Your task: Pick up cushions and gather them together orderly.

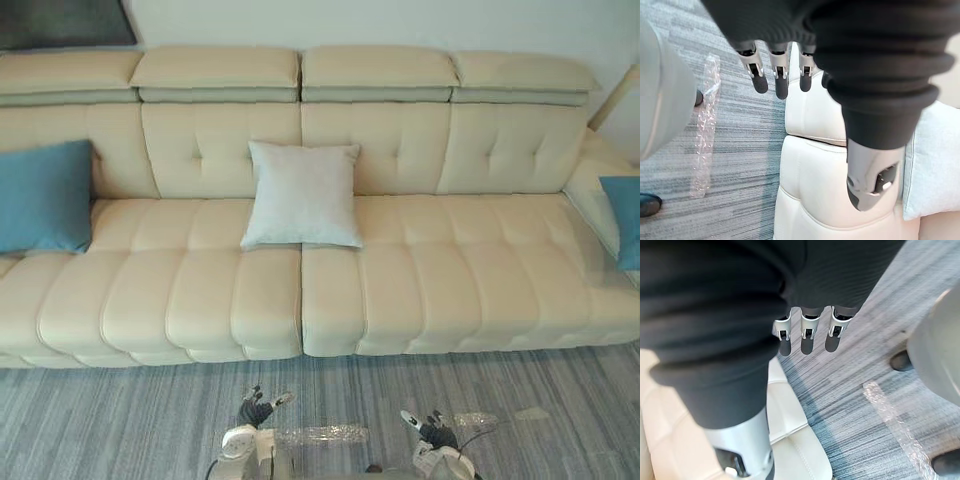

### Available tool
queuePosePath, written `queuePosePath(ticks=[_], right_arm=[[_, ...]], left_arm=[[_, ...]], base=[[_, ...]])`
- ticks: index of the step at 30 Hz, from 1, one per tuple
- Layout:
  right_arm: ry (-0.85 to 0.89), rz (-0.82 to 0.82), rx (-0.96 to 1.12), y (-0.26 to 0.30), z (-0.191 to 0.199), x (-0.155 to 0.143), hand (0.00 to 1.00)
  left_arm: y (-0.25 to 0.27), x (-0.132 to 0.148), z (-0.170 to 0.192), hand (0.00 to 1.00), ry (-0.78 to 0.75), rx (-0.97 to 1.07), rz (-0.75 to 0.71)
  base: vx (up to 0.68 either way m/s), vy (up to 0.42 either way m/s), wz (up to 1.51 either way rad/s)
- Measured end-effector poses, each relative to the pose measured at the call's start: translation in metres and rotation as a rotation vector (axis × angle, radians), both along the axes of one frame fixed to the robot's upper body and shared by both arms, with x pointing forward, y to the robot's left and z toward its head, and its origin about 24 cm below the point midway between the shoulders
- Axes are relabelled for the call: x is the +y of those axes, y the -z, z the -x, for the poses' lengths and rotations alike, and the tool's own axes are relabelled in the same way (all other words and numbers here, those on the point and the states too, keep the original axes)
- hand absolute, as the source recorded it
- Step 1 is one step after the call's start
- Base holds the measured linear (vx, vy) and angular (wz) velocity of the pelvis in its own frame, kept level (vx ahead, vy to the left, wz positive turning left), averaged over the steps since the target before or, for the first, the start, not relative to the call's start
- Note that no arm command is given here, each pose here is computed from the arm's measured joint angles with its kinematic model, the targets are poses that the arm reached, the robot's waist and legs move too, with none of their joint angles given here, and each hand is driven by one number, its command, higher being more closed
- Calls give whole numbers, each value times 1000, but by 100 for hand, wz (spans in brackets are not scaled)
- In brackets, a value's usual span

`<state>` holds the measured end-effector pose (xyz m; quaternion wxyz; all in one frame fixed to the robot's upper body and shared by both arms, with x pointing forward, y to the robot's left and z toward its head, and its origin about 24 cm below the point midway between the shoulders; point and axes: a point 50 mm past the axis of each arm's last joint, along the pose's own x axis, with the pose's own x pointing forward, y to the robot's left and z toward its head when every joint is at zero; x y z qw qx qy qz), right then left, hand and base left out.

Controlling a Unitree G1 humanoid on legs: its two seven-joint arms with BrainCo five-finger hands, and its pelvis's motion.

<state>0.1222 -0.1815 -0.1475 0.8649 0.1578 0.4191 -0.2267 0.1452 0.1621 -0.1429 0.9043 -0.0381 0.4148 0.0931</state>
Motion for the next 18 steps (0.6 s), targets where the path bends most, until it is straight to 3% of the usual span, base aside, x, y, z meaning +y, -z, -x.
queuePosePath(ticks=[8, 11, 14, 18], right_arm=[[-10, 12, -40, -6, -18, -3, 0], [-12, 6, -1, -1, -12, -4, 0], [-22, 73, 13, -4, -15, -30, 0], [-24, 106, 44, -3, -9, -45, 0]], left_arm=[[1, 6, 2, 0, -21, 15, -13], [2, 24, 7, 0, -24, 38, -57], [2, 23, 2, 0, -11, 41, -58], [5, 26, 8, 0, -1, 69, -69]], base=[[-41, 33, -96], [50, -96, -120], [31, -116, -85], [39, -93, -82]])
